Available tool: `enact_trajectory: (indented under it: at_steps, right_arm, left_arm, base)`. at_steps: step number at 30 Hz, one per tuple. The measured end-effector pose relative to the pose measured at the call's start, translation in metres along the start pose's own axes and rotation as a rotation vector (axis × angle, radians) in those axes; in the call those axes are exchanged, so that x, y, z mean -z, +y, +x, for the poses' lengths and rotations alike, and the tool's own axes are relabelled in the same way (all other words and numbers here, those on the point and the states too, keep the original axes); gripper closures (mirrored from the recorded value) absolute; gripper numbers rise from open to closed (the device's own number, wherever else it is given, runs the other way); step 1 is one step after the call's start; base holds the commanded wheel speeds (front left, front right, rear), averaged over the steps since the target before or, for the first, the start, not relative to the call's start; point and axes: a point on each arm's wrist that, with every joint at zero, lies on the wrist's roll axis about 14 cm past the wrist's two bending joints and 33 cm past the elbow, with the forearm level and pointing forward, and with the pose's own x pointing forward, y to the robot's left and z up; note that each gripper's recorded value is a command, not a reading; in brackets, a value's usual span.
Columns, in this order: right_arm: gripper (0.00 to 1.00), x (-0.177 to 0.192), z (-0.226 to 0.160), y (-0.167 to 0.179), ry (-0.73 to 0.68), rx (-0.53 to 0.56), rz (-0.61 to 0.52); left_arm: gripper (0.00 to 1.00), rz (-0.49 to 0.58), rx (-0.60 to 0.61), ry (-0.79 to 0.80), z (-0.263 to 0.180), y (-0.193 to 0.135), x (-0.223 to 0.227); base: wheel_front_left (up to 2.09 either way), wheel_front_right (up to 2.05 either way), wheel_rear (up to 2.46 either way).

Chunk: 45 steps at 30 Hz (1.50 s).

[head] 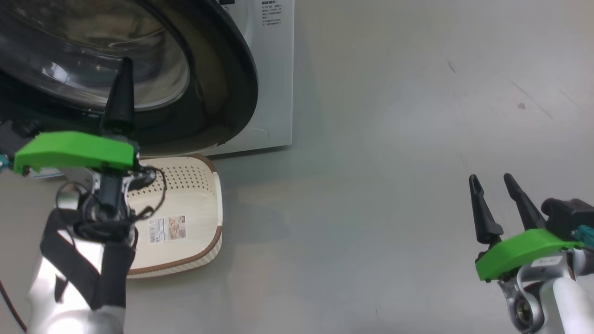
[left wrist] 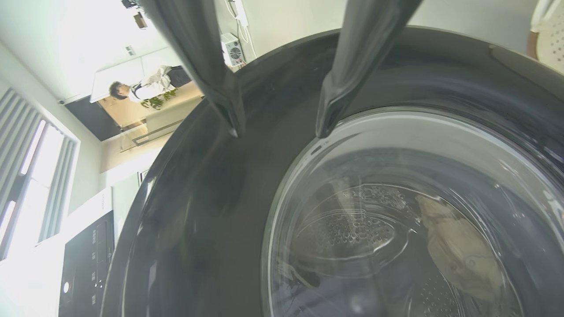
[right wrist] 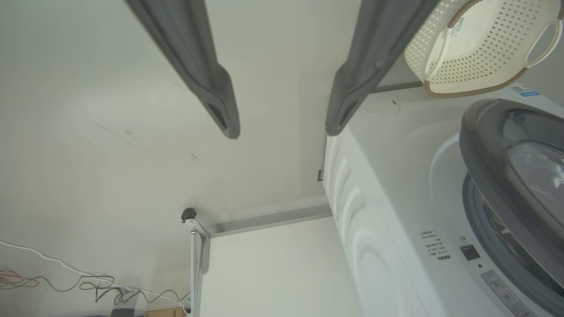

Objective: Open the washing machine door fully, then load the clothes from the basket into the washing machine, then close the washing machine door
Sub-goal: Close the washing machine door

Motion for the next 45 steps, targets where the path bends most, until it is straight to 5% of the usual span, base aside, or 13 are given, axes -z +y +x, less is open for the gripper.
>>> enact_trajectory:
  at_steps: [7,21,45]
  right_arm:
    - [0.0,-0.001,-0.008,0.001,0.0,-0.004,-0.004]
    - [0.0,-0.012,-0.006,0.028,-0.019,-0.088,-0.021]
    - [0.0,-0.004,-0.009,0.042,0.014,-0.134,-0.029]
  left_arm:
    - [0.0,0.411,-0.078,-0.074,-0.05,0.022,-0.002]
    - [0.0,0.905,-0.296,-0.035,-0.154,0.066,0.004]
    - [0.0,0.983,-0.339,-0.029,-0.182,0.07,0.004]
  base:
    - [0.0,0.0,0.0]
    - [0.0,0.0,0.0]
    - [0.0,0.0,0.0]
